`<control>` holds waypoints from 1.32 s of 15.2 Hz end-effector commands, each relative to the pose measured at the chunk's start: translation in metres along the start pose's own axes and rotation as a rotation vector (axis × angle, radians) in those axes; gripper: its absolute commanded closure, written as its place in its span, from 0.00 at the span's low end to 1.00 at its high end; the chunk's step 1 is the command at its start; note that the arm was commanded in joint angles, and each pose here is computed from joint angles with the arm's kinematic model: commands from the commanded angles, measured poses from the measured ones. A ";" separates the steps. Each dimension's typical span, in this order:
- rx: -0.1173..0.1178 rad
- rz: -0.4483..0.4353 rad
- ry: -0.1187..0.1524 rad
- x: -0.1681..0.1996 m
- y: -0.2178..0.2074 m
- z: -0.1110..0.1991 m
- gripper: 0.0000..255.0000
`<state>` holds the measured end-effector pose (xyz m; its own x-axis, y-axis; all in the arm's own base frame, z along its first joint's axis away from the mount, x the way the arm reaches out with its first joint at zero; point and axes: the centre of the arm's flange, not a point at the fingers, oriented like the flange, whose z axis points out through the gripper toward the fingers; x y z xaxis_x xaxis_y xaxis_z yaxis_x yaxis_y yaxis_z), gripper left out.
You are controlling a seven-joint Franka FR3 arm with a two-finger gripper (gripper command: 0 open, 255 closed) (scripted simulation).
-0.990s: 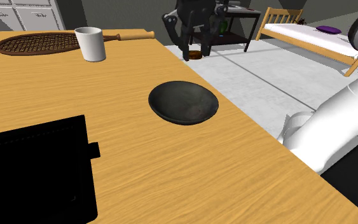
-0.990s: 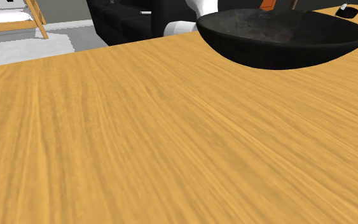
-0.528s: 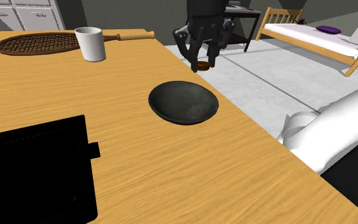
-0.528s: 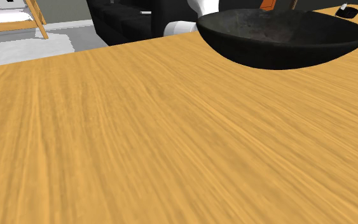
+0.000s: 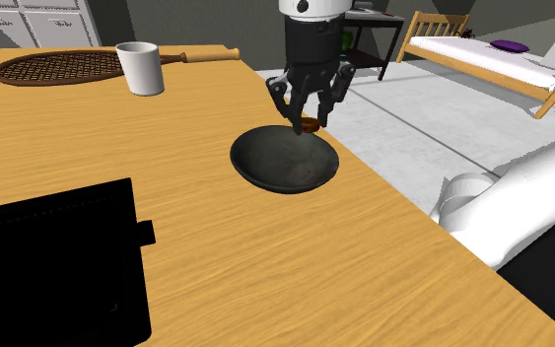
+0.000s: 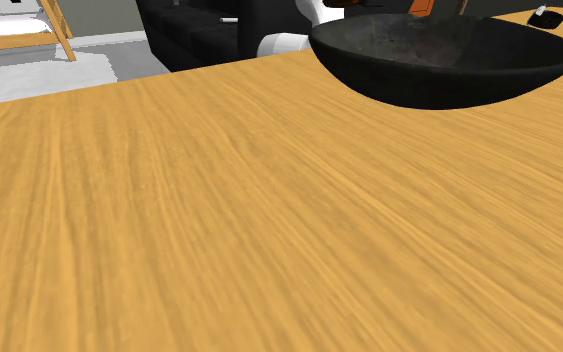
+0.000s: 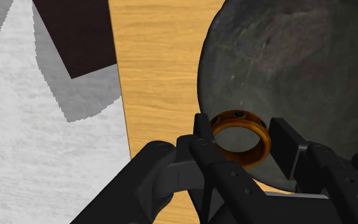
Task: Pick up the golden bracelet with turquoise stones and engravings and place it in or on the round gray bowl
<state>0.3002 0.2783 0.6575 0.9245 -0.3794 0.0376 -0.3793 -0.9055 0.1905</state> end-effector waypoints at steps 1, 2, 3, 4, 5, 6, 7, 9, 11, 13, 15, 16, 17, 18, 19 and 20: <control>0.000 0.000 0.000 -0.001 -0.003 0.011 1.00; 0.000 0.000 0.000 -0.002 -0.003 0.013 1.00; 0.000 0.000 0.000 -0.002 -0.003 0.013 1.00; 0.000 0.000 0.000 -0.002 -0.003 0.013 1.00; 0.000 0.000 0.000 -0.002 -0.003 0.013 1.00; 0.000 0.000 0.000 -0.002 -0.003 0.013 1.00; 0.000 0.000 0.000 -0.002 -0.003 0.013 1.00; 0.000 0.000 0.000 -0.002 -0.003 0.013 1.00; 0.000 0.000 0.000 -0.002 -0.003 0.013 0.00; 0.000 0.000 0.000 -0.002 -0.003 0.013 0.00; 0.000 0.000 0.000 -0.002 -0.003 0.013 0.00; 0.000 0.000 0.000 -0.002 -0.003 0.000 0.00; 0.000 0.000 0.000 -0.002 -0.003 -0.013 0.00; 0.000 0.000 0.000 -0.002 -0.003 -0.027 0.00; 0.000 0.000 0.000 -0.002 -0.003 -0.037 0.00; 0.000 0.000 0.000 -0.002 -0.003 -0.037 0.00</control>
<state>0.3015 0.2881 0.6882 0.9245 -0.3792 0.0387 -0.3794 -0.9056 0.1895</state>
